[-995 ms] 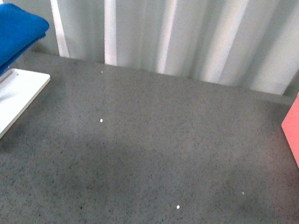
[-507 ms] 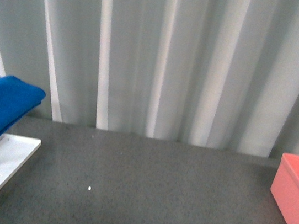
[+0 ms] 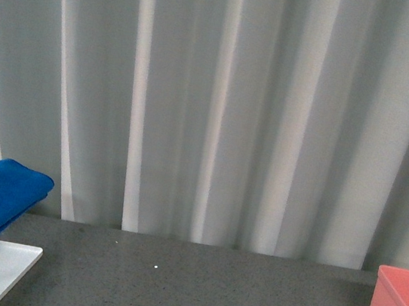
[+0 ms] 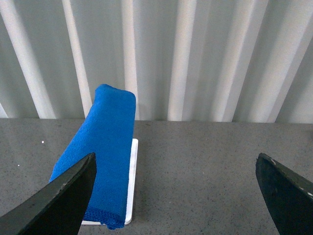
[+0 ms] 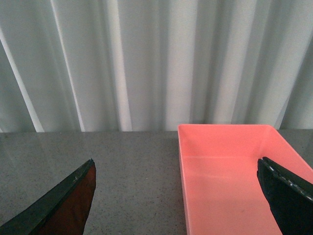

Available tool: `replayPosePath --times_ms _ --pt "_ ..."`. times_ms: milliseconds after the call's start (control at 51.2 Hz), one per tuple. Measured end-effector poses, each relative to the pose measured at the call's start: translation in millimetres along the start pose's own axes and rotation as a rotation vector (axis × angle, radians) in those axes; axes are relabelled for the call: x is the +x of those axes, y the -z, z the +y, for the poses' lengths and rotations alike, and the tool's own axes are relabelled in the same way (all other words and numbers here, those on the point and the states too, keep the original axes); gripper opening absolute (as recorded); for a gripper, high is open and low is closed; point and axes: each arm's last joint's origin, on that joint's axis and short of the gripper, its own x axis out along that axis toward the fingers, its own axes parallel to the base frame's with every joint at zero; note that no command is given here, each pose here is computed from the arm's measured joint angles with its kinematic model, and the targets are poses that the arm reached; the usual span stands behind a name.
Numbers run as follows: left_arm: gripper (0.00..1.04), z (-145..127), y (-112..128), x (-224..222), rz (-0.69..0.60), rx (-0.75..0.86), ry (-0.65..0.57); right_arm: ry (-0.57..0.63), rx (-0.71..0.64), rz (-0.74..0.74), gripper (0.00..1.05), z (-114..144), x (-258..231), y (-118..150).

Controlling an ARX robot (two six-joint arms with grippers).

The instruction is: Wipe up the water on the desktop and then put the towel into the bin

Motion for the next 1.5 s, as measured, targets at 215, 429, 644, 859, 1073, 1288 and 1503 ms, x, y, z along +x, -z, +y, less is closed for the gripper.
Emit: replayPosePath --times_ms 215,429,644,859,1073,1288,1503 --pt "0.98 2.0 -7.4 21.6 0.295 -0.117 -0.136 0.0 0.0 0.0 0.98 0.0 0.0 0.0" --pt "0.98 17.6 -52.9 126.7 0.326 0.021 -0.078 0.0 0.0 0.0 0.98 0.0 0.0 0.0" --pt "0.98 32.9 -47.0 227.3 0.487 0.184 -0.078 0.0 0.0 0.0 0.98 0.0 0.0 0.0" --pt "0.98 47.5 -41.9 314.2 0.506 0.278 -0.072 0.0 0.0 0.0 0.98 0.0 0.0 0.0" --pt "0.98 67.7 -20.1 359.2 0.66 0.293 -0.066 0.0 0.0 0.0 0.98 0.0 0.0 0.0" --pt "0.98 78.1 -6.0 359.7 0.706 0.292 -0.087 0.0 0.0 0.0 0.98 0.0 0.0 0.0" --pt "0.98 81.5 5.5 358.7 0.725 0.287 -0.086 0.0 0.0 0.0 0.98 0.0 0.0 0.0"
